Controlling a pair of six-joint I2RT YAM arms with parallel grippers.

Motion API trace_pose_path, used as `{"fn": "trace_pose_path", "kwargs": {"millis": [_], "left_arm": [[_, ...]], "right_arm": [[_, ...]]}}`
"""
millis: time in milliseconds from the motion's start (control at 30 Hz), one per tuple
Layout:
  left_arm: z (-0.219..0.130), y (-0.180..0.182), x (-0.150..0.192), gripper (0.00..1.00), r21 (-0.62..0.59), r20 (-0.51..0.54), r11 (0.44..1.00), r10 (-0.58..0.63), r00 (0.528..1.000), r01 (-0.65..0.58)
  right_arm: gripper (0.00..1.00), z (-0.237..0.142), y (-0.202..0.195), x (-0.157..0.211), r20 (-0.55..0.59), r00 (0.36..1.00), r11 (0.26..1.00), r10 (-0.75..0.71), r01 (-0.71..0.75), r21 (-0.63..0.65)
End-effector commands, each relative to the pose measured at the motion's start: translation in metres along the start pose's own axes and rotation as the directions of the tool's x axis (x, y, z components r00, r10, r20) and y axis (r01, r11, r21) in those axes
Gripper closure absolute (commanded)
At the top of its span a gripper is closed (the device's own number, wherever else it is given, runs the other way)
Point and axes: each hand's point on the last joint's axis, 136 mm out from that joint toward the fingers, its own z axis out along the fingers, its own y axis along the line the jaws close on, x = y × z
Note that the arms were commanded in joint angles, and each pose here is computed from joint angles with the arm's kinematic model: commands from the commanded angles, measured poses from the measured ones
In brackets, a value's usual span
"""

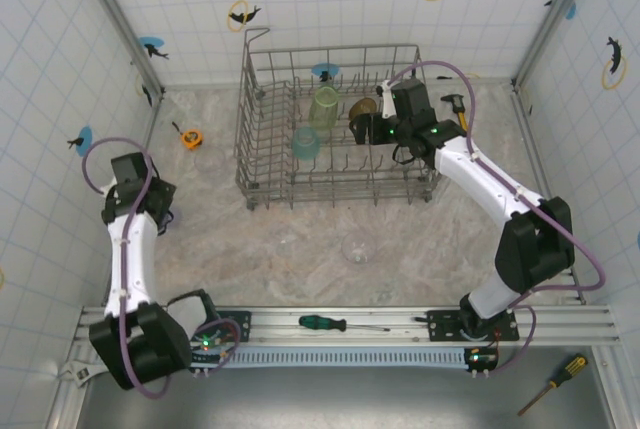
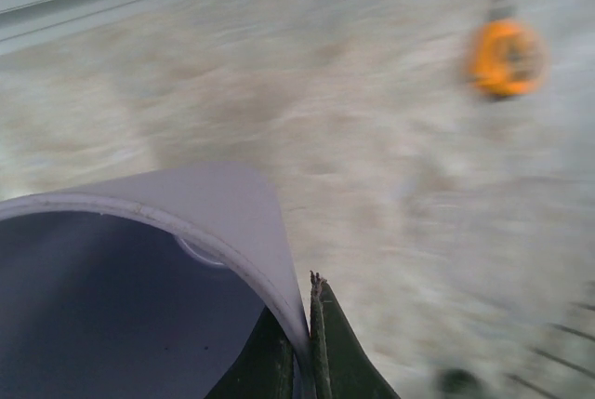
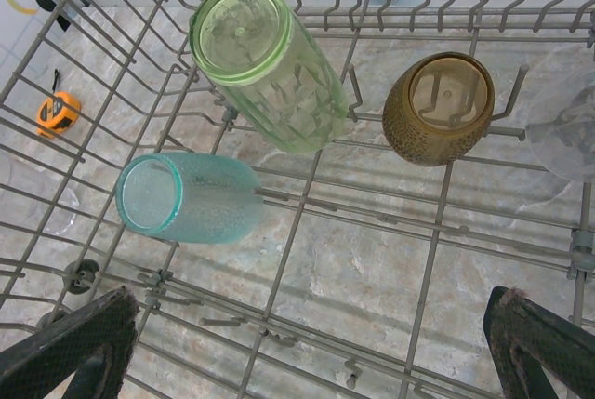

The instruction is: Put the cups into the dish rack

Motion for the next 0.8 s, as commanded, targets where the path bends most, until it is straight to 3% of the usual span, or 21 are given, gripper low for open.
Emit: {"fn": "trace_pose_path", "kwargs": {"millis": [0,200,367,600,667,767], "left_arm": [[-0.033,-0.061,-0.018,1.0,0.336,0.092,0.94,0.027,0.995,-0.056],[-0.07,-0.106,-0.038,1.0,0.536,0.168,0.839,0.01,0.986,-0.1],[-0.094,-0.146,-0.037,1.0,0.721,0.158,0.679,0.03,0.987,-0.136],[-0.124,-0.177,-0.031,1.0,0.856,0.148,0.49,0.072,0.986,-0.164],[-0.136,-0.188,-0.024,1.0,0.893,0.179,0.396,0.124,0.976,-0.214],[-0.143,-0.197,-0.021,1.0,0.916,0.18,0.332,0.166,0.97,-0.227]], "right_arm": [[0.01,-0.017,0.003,-0.007,0.032,0.999,1.0,-0.002,0.003,-0.015],[0.01,-0.015,0.005,-0.003,0.01,1.0,0.999,0.017,-0.017,-0.043],[0.01,-0.009,0.006,0.004,-0.027,0.999,0.997,0.028,-0.03,-0.065],[0.01,-0.002,0.002,0.01,-0.073,0.996,0.997,0.049,-0.054,-0.064],[0.01,-0.001,0.001,0.014,-0.086,0.995,0.996,0.054,-0.059,-0.061],[0.01,-0.002,0.0,0.011,-0.079,0.994,0.995,0.074,-0.079,-0.061]]}}
